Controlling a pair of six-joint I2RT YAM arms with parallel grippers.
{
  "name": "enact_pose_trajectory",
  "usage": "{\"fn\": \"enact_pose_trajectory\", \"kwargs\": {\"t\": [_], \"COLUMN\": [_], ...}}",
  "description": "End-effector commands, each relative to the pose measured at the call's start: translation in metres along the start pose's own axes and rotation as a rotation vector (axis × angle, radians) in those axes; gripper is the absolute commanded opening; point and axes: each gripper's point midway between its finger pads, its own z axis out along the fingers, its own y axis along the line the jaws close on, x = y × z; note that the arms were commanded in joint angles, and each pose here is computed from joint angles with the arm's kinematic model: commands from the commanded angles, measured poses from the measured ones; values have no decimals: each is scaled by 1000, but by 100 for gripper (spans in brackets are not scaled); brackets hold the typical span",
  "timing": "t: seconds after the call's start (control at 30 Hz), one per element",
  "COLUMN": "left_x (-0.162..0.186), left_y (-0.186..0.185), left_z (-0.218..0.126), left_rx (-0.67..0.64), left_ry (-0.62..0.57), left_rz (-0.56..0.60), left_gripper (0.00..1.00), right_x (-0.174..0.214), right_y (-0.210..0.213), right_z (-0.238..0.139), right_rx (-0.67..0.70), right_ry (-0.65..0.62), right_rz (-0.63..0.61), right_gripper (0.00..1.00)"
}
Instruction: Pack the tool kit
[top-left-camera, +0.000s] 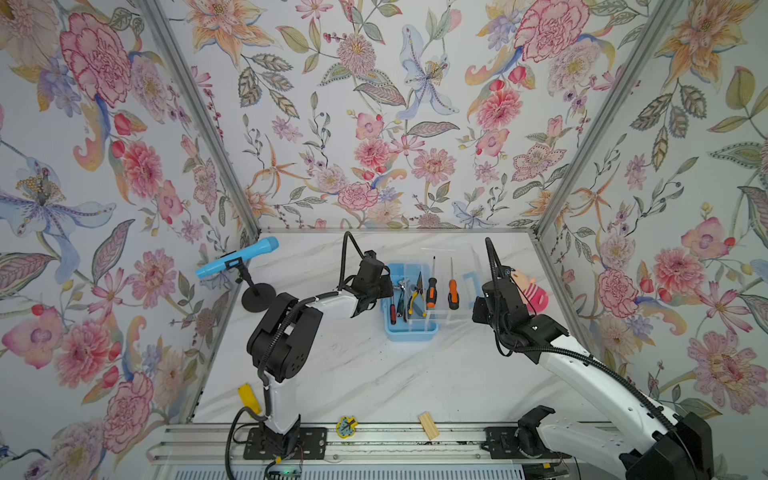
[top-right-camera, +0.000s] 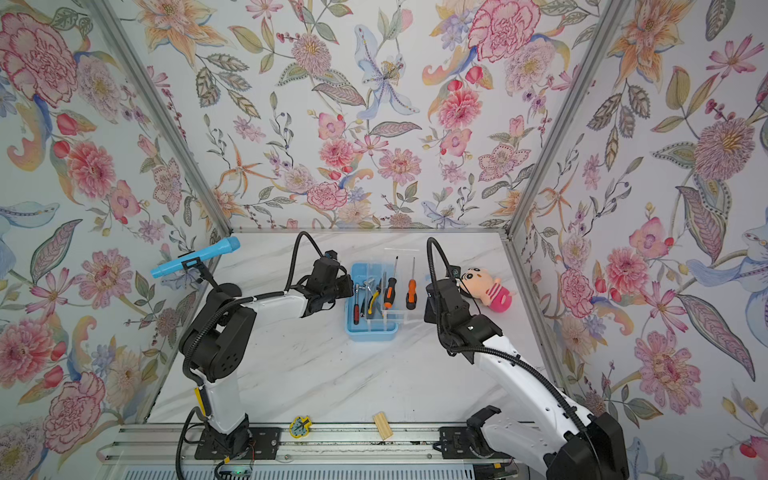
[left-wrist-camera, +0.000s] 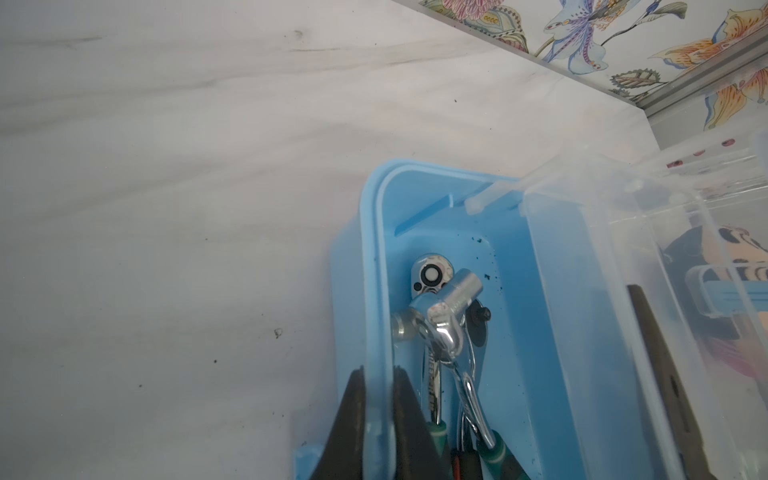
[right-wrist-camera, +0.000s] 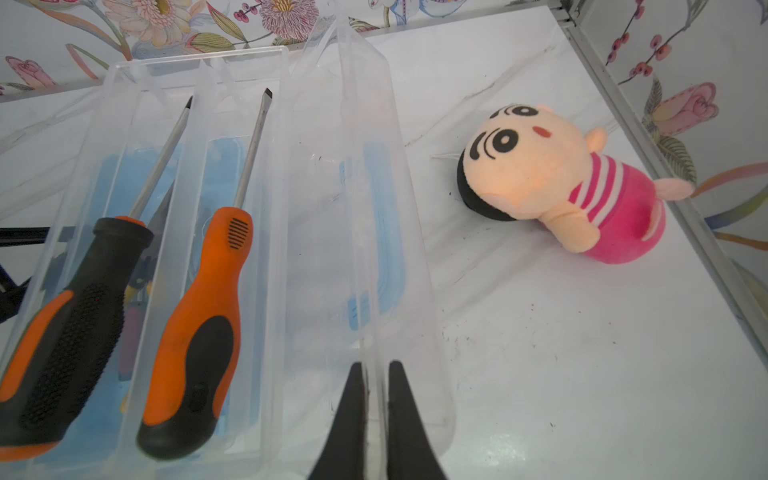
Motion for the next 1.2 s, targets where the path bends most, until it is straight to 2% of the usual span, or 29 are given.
{"fn": "enact_pose_trajectory", "kwargs": {"t": [0.0, 0.13, 0.23, 0.53, 0.57, 0.67, 0.8, 0.87, 1.17], "left_x": [10, 13, 16, 18, 19, 19, 20, 19, 10], "left_y": [-56, -56, -52, -33, -33, -32, -32, -33, -28], "left_z": [-25, -31, -36, -59, -59, -57, -54, -53, -60], "left_rx": [176, 184, 170, 127, 118, 109, 110, 107, 67], "left_ry": [19, 4, -13, -106, -108, -106, -105, -105, -130], "left_rz": [76, 41, 5, -148, -147, -149, -140, -136, -126], "left_gripper": [0, 0, 0, 0, 0, 0, 0, 0, 0], "right_x": [-44, -39, -29, 1, 3, 4, -1, -6, -20], "right_y": [53, 98, 125, 194, 198, 207, 217, 216, 191], "right_z": [-18, -26, -25, -45, -49, -60, -80, -85, -63], "right_rx": [-109, -156, -219, -484, -506, -572, -683, -715, -651], "right_ry": [-153, -164, -137, -42, -36, -19, -31, -46, -16], "right_rz": [-45, -175, -228, -291, -293, -286, -266, -241, -108], "right_gripper": [0, 0, 0, 0, 5, 31, 50, 55, 56]}}
